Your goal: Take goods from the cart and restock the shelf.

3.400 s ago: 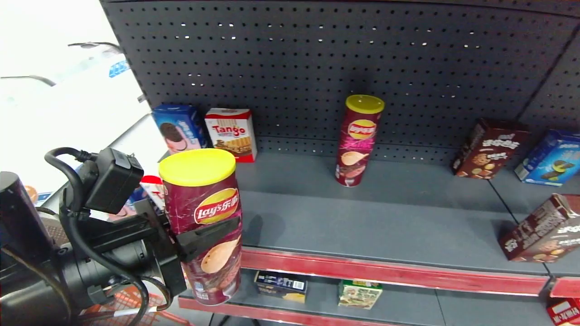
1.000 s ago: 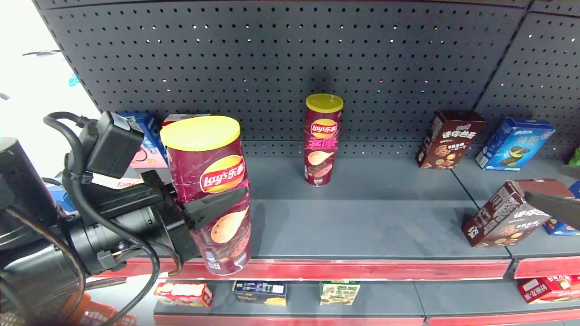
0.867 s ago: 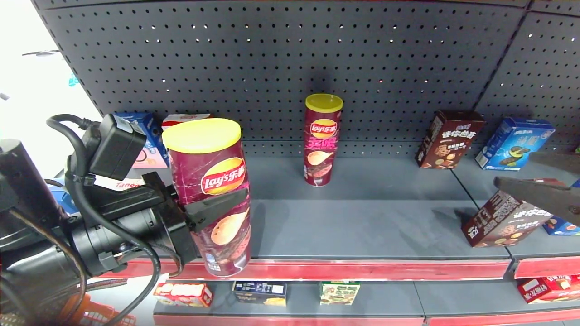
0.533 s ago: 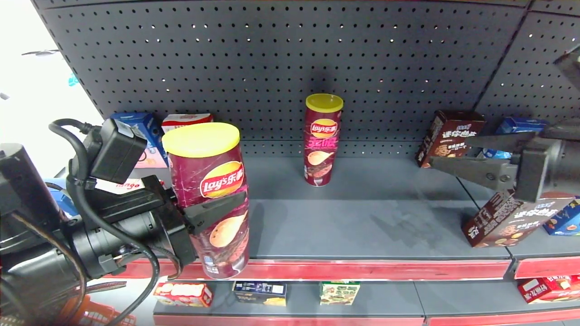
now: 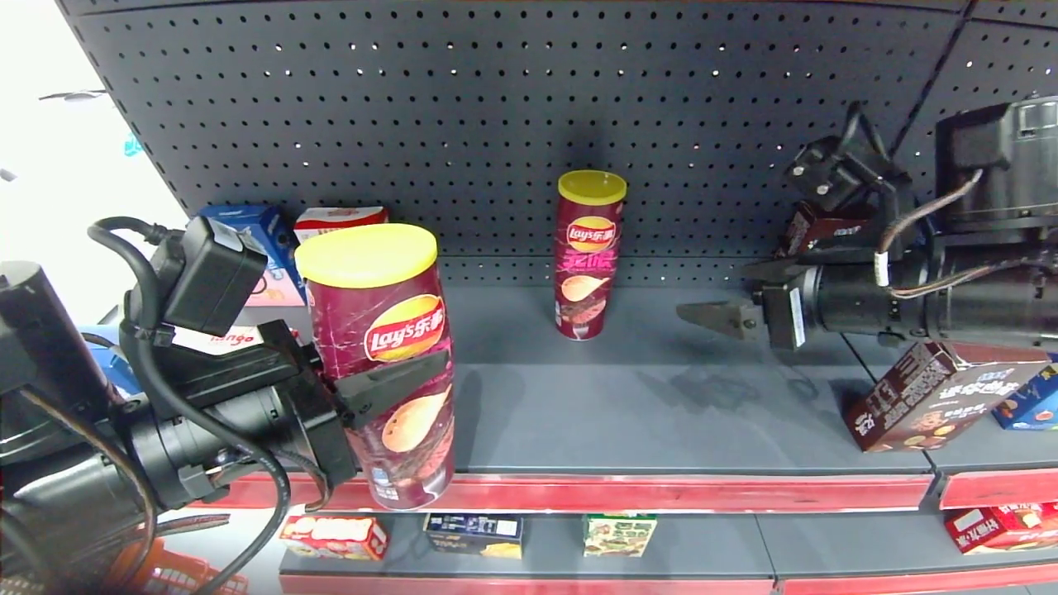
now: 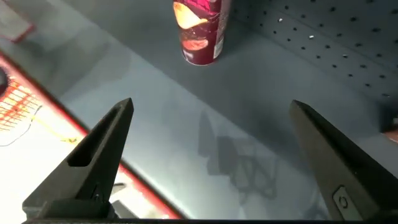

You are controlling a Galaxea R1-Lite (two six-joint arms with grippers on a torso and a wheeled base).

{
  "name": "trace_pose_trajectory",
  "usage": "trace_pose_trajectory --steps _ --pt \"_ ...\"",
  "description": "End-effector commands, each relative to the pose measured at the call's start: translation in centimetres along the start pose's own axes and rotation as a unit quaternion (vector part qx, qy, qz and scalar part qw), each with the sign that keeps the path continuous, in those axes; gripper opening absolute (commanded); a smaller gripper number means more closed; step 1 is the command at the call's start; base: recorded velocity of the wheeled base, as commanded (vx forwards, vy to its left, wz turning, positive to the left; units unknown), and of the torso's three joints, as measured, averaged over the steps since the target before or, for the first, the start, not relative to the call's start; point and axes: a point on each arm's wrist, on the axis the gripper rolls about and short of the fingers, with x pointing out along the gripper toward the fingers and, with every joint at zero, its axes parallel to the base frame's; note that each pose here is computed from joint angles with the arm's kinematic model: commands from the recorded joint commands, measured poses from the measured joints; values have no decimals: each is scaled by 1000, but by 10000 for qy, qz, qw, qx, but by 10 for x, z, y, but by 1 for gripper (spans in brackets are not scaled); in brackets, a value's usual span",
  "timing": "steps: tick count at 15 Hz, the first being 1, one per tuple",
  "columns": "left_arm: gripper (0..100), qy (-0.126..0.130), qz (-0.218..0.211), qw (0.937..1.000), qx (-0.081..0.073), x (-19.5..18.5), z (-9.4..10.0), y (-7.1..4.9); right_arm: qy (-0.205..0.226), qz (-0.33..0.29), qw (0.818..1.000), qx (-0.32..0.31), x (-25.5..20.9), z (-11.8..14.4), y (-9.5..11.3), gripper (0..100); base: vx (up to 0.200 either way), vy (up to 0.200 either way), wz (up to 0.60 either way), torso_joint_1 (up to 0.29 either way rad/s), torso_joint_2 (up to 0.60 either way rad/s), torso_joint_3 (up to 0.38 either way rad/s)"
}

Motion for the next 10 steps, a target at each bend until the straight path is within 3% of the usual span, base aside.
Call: trace_pose_trajectory --steps 1,5,10 --pt "0 0 2 10000 0 0 0 0 218 52 9997 21 29 -10 -2 100 0 0 0 0 0 0" --pt "0 -22 -5 10000 1 0 1 0 -641 918 9926 -462 64 -15 -21 100 0 0 0 0 0 0" --pt "0 -22 -5 10000 8 0 1 0 -1166 1535 9772 -889 87 -13 -53 100 0 0 0 0 0 0"
